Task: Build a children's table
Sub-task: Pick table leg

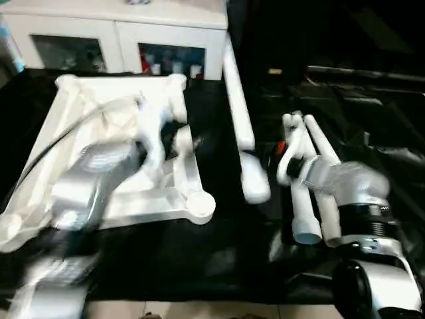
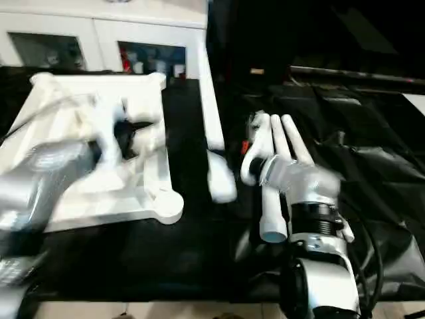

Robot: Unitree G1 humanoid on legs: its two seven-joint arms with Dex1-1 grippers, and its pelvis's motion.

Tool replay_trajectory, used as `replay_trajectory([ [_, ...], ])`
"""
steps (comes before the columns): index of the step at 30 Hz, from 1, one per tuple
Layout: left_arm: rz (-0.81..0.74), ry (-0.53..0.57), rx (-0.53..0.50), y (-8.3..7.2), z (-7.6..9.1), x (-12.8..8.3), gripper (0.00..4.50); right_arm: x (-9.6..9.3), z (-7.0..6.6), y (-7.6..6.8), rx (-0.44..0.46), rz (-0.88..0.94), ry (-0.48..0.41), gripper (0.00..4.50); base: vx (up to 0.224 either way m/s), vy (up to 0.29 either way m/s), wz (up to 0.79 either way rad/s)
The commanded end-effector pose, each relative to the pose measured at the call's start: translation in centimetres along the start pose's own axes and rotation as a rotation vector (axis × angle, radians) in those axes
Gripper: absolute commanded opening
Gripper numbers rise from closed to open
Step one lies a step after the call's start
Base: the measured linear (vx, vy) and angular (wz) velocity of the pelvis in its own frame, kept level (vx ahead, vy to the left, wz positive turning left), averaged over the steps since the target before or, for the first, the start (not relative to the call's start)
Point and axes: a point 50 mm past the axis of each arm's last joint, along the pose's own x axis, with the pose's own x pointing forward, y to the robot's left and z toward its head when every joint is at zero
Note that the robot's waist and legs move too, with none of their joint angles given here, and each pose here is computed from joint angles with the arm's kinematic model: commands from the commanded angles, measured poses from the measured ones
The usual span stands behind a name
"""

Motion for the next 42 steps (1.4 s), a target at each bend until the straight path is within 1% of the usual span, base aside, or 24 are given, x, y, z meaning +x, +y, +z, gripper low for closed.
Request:
replay_trajectory([
  [1,0.016,-0.001,-0.09,0.2,-0.1,0.2,4.5,-0.7,0.9,1.0,-0.028,0.087,-0.034,1.88,0.0,0.0,0.0],
  [2,0.012,-0.017,-0.125,0.1,0.0,0.5,4.5,-0.9,1.0,1.4,-0.034,0.12,-0.037,1.88,0.0,0.0,0.0],
  [3,-0.03,-0.056,-0.199,-0.7,0.5,1.4,4.5,-1.2,1.0,2.1,-0.057,0.173,-0.025,1.88,0.0,0.0,0.0],
  [7,-0.146,-0.131,-0.314,-2.6,1.8,2.3,4.5,-1.5,0.6,2.8,-0.094,0.22,0.007,1.88,0.0,0.0,0.0],
  [12,-0.227,-0.187,-0.412,-3.8,3.3,2.6,4.5,-1.7,0.0,3.3,-0.119,0.257,0.041,1.88,0.0,0.0,0.0],
  [15,-0.239,-0.194,-0.432,-4.1,3.6,2.6,4.5,-1.8,-0.2,3.5,-0.124,0.266,0.052,1.88,0.0,0.0,0.0],
  [17,-0.231,-0.18,-0.426,-4.3,3.4,2.7,4.5,-1.8,-0.4,3.5,-0.13,0.268,0.061,1.88,0.0,0.0,0.0],
  [20,-0.195,-0.142,-0.4,-4.3,2.7,2.7,4.5,-1.7,-0.8,3.5,-0.145,0.262,0.079,1.88,0.0,0.0,0.0],
  [21,-0.165,-0.108,-0.367,-4.4,2.1,2.7,4.5,-1.7,-1.0,3.6,-0.168,0.251,0.093,1.88,0.0,0.0,0.0],
  [22,-0.165,-0.108,-0.367,-4.4,2.1,2.7,4.5,-1.7,-1.0,3.6,-0.168,0.251,0.093,1.88,0.0,0.0,0.0],
  [24,-0.141,-0.085,-0.349,-4.4,1.8,2.7,4.5,-1.5,-1.2,3.5,-0.196,0.226,0.102,1.88,0.0,0.0,0.0],
  [25,-0.125,-0.078,-0.345,-4.4,1.7,2.7,4.33,-1.4,-1.3,3.5,-0.217,0.211,0.104,1.88,0.0,0.0,0.0],
  [27,-0.096,-0.068,-0.333,-4.5,1.7,2.9,4.16,-1.1,-1.4,3.7,-0.247,0.19,0.107,1.88,0.0,0.0,0.0],
  [29,-0.1,-0.073,-0.336,-4.7,1.7,3.0,4.12,-0.9,-1.5,4.0,-0.265,0.191,0.106,1.88,0.0,0.0,0.0],
  [31,-0.113,-0.079,-0.343,-4.9,1.8,3.0,3.85,-0.7,-1.5,4.4,-0.287,0.192,0.105,1.88,0.0,0.0,0.0],
  [34,-0.101,-0.079,-0.335,-4.8,1.8,3.0,3.55,-0.6,-1.5,4.5,-0.312,0.181,0.109,1.88,0.0,0.0,0.0],
  [35,-0.101,-0.079,-0.335,-4.8,1.8,3.0,3.55,-0.6,-1.5,4.5,-0.312,0.181,0.109,1.88,0.0,0.0,0.0],
  [36,-0.089,-0.077,-0.332,-4.7,1.8,3.1,3.4,-0.6,-1.5,4.5,-0.327,0.172,0.111,1.88,0.0,0.0,0.0],
  [37,-0.08,-0.076,-0.331,-4.6,1.8,3.1,3.4,-0.5,-1.5,4.4,-0.338,0.165,0.112,1.88,0.0,0.0,0.0],
  [39,-0.021,-0.082,-0.336,-4.2,1.7,3.2,3.18,-0.5,-1.4,4.3,-0.408,0.108,0.118,1.88,0.0,0.0,0.0],
  [40,0.003,-0.083,-0.333,-4.0,1.6,3.3,3.18,-0.4,-1.5,4.3,-0.422,0.099,0.117,1.88,0.0,0.0,0.0],
  [42,0.083,-0.083,-0.314,-3.4,1.5,3.3,2.97,-0.2,-1.7,4.5,-0.463,0.076,0.113,1.88,0.0,0.0,0.0],
])
